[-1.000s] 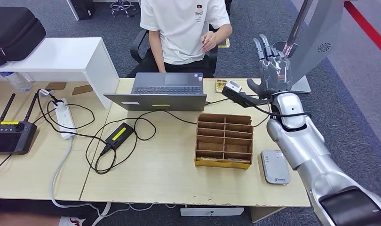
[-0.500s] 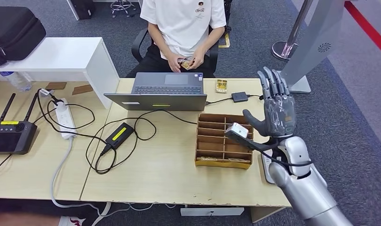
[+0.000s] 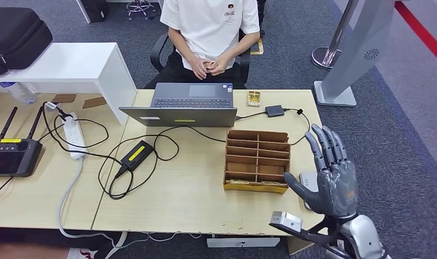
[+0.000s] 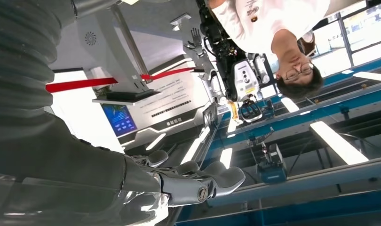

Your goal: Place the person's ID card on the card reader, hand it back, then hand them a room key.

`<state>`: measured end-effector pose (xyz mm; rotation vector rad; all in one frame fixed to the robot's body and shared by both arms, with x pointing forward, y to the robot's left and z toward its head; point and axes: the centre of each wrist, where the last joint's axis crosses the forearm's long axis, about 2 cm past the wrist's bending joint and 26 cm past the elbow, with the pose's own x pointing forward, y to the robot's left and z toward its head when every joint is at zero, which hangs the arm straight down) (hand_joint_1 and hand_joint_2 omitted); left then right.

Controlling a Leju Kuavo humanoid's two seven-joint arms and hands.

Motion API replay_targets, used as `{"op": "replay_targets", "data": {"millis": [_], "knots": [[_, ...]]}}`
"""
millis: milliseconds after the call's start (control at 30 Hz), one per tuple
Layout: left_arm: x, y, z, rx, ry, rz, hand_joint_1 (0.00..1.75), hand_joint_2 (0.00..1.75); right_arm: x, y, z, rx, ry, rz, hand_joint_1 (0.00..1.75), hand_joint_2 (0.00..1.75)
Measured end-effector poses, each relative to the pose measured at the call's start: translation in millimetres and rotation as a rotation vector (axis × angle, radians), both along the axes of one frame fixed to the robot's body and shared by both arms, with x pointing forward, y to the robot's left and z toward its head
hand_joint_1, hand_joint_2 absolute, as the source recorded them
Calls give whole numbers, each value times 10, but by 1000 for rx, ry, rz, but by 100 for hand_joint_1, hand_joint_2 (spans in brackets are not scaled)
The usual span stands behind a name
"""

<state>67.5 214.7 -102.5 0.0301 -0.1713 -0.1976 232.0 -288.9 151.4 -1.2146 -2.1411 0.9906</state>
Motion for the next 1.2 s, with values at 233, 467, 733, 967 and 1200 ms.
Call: {"op": "replay_targets", "data": {"millis": [233,467,733,967,1200], "knots": [[4,11,-1,-2,14,47,0,175,-427,-17,-145,-19,30,11,0,175],[4,11,-1,2,17,55,0,175,-629,14,-325,-53,102,-16,0,175],[10,8,1,4,17,41,0,175,-677,83,-615,-135,188,-33,0,175],[25,6,3,1,25,26,0,175,-622,155,-799,-175,236,-39,0,175],[38,4,5,0,24,9,0,175,-526,216,-881,-210,241,-47,0,175]]}}
